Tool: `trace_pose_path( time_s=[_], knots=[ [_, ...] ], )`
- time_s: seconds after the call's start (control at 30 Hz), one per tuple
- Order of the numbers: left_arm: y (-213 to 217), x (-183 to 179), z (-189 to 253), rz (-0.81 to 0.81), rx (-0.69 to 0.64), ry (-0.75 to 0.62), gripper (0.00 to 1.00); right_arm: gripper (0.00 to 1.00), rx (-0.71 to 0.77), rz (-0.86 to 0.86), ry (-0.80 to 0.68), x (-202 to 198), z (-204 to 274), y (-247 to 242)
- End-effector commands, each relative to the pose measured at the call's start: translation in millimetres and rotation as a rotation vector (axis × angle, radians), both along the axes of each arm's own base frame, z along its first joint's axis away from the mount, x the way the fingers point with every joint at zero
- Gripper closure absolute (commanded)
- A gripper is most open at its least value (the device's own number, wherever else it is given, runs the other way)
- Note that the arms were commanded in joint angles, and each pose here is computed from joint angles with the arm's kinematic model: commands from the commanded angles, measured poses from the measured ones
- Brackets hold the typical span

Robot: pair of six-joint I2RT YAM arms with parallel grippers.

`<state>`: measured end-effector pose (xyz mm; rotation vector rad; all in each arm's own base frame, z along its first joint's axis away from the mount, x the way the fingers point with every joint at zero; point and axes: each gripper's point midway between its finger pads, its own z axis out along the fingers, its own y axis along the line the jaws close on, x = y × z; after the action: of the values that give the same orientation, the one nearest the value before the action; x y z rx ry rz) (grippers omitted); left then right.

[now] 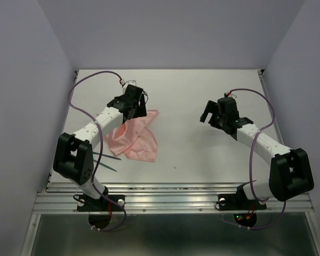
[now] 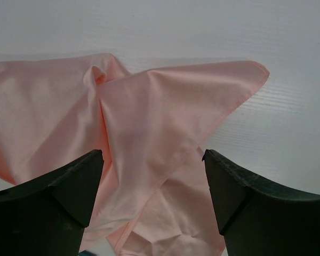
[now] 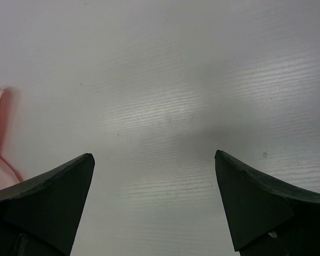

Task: Fold the napkin into a case and place the utensils inside
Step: Pick up the crumpled napkin from the corner of the board.

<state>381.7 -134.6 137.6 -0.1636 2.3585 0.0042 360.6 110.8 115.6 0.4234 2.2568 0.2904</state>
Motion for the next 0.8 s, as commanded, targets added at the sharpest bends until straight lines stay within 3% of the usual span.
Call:
trace_pose_path(
  time_s=[0.0,0.1,0.3,0.4,0.43,0.63,0.77],
  knots=[
    [16.6,-7.7,-27.0,0.093,0.089,0.072,0.15,0.00,0.036,0.007,-0.038,11.0,8.7,7.2],
    [24.9,-12.2,-46.5,0.145,0.125,0.130,0.19,0.00,0.035,0.003,-0.034,9.4,7.1,6.2],
    [30.0,-18.6,-73.5,0.208,0.112,0.188,0.38,0.00,0.032,0.001,-0.021,6.0,2.4,5.2],
    [30.1,-17.2,-75.3,0.218,0.118,0.195,0.72,0.00,0.032,-0.003,-0.020,5.9,2.2,4.7],
    [29.8,-15.2,-72.7,0.217,0.120,0.190,0.99,0.00,0.033,-0.006,-0.020,5.7,2.2,4.4],
    [-6.8,9.7,-8.7,0.036,0.041,0.079,1.00,0.00,0.032,-0.016,-0.026,6.5,4.0,3.1],
    [-66.0,21.1,51.1,-0.199,-0.172,0.003,1.00,0.00,0.056,-0.026,-0.024,7.1,5.1,5.6]
  ],
)
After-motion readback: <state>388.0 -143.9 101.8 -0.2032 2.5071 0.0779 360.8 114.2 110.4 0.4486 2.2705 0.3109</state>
